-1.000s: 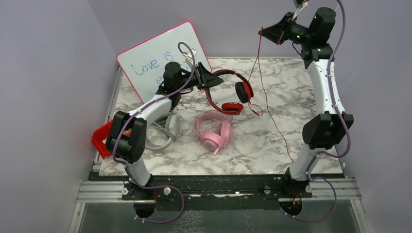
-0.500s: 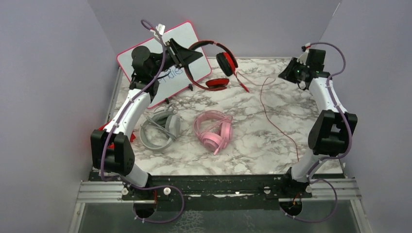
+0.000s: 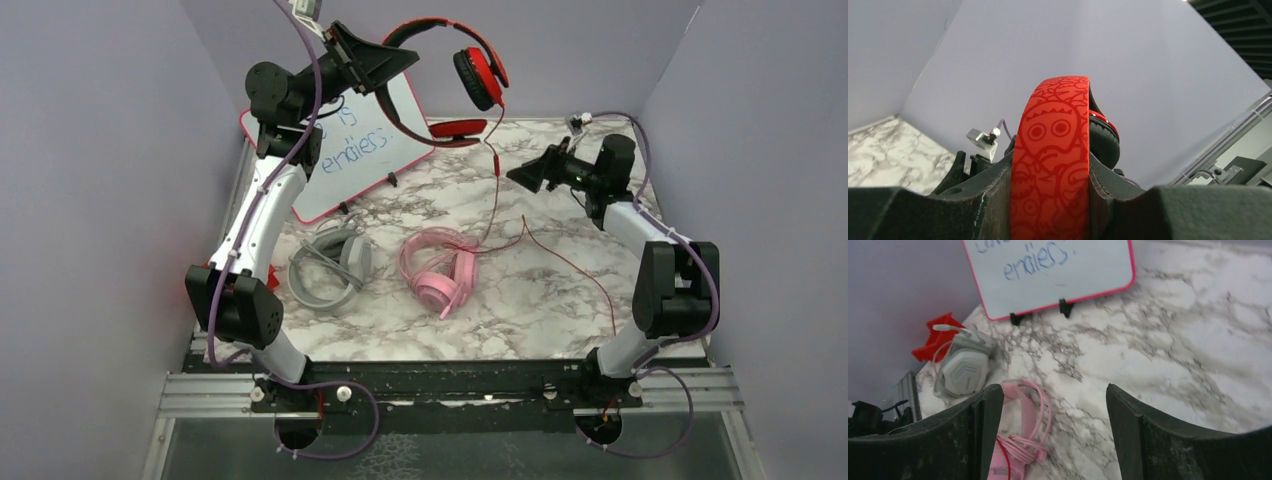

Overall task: Wrap the headphones
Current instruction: Adjust the headphones.

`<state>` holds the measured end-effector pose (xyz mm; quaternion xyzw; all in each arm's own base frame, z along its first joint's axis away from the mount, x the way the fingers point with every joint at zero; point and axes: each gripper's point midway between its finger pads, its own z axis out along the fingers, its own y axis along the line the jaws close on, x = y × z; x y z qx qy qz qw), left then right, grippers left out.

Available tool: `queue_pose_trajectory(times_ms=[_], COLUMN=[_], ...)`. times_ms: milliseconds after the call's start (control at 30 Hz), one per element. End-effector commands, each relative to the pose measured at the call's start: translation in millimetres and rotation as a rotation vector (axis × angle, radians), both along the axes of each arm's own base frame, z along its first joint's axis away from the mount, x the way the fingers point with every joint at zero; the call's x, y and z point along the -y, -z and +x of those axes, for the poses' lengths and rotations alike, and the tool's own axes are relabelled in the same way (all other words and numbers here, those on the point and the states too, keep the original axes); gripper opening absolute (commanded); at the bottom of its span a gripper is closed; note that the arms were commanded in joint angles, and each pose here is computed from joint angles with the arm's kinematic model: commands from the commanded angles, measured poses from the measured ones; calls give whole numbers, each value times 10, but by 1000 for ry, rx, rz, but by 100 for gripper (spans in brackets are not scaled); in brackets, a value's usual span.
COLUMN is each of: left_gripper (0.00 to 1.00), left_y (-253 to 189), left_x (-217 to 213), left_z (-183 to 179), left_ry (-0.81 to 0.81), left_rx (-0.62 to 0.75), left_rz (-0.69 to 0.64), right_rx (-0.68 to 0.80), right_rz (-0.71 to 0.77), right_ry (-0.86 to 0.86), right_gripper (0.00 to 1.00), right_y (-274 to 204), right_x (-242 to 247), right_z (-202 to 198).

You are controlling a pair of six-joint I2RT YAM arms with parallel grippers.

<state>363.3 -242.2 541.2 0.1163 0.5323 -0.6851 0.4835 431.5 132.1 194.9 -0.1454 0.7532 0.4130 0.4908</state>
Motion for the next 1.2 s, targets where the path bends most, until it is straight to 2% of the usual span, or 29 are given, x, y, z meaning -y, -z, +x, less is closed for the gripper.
queue_pose_trajectory(times_ms=[0, 67, 167, 367, 467, 733, 833, 900, 1000, 1100, 1167], left_gripper=[0, 0, 0, 0, 0, 0, 0, 0, 0, 0, 0], left_y=[-466, -548, -669, -881, -980, -1102, -1092, -1070, -1050, -964, -844], left_x=[-77, -82, -94, -107, -118, -174, -197, -208, -238, -317, -370], left_z=[-26, -17, 23, 137, 181, 256, 282, 297, 283, 280, 282], left_ry=[-19, -19, -23, -28, -34, -48, -59, -66, -93, -169, -244], left_rx=[57, 71, 90, 119, 138, 143, 136, 125, 119, 92, 78], left_rz=[-116, -131, -153, -204, -229, -277, -281, -283, -287, -303, -300], right_rx=[268, 204, 211, 259, 240, 144, 66, 8, 25, 84, 80], right_rz=[140, 141, 106, 203, 269, 347, 350, 322, 192, 190, 180], right_ry=[-238, -166, -83, -324, -371, -394, -349, -220, -50, -97, -36], right_gripper=[80, 80, 84, 84, 84, 80, 76, 74, 80, 81, 81], right_y=[-861, -842, -930, -1207, -1182, -1021, -973, -887, -847, -1080, -1230], right_x=[-213, -103, 30, -225, -321, -444, -419, -331, -176, -209, -156], right_z=[-225, -101, -70, -630, -848, -958, -841, -637, -460, -536, -450])
